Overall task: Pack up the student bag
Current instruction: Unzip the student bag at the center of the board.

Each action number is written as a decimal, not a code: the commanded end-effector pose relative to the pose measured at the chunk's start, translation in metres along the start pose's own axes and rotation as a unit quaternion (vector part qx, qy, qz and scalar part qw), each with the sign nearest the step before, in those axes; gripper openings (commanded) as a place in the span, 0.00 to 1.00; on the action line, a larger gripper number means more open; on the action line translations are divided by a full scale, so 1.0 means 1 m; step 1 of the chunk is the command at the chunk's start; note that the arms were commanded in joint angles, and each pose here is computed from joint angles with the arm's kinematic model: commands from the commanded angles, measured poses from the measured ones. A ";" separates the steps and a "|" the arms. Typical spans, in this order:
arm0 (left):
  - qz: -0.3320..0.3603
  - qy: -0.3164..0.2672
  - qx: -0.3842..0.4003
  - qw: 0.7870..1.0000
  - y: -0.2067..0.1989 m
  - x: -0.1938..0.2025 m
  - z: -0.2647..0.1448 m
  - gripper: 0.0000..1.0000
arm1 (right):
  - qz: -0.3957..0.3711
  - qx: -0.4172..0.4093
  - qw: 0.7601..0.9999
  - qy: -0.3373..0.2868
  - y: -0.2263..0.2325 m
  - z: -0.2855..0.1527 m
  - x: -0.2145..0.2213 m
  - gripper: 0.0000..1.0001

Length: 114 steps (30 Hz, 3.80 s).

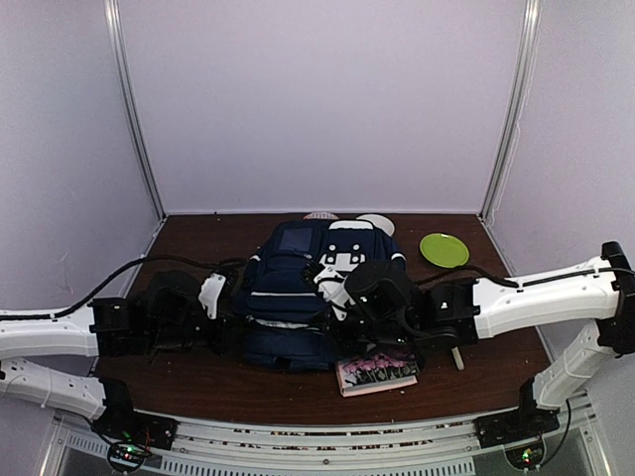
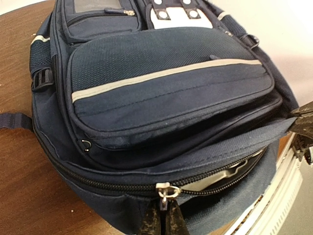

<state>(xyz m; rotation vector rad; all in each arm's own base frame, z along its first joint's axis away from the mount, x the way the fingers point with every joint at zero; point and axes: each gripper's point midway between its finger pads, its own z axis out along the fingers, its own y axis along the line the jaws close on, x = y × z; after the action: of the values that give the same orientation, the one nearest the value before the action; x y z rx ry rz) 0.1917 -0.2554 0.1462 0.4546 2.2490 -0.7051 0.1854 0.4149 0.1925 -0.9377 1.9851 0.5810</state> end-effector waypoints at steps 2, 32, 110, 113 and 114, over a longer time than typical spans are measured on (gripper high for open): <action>-0.019 -0.008 -0.084 0.996 0.050 0.010 -0.007 0.00 | -0.006 0.008 1.000 -0.015 -0.010 -0.029 -0.005 0.00; 0.048 0.112 0.126 0.985 -0.059 -0.024 -0.028 0.02 | -0.078 0.045 0.996 0.027 -0.020 -0.027 -0.003 0.00; 0.013 0.086 0.149 0.985 -0.029 0.003 -0.003 0.00 | -0.096 -0.031 0.994 -0.029 0.011 -0.069 -0.062 0.54; 0.012 0.087 0.150 0.985 -0.027 0.009 -0.001 0.00 | -0.126 -0.041 0.991 0.000 0.028 -0.050 -0.059 0.55; 0.011 0.088 0.149 0.985 -0.026 0.010 -0.001 0.00 | -0.134 -0.046 0.990 0.009 0.034 -0.043 -0.058 0.55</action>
<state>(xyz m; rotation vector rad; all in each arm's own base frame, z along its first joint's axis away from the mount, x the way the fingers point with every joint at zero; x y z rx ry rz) 0.1697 -0.2622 0.1330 0.6955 2.4080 -0.9504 0.1704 0.4056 0.3005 -1.0823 1.7728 0.5659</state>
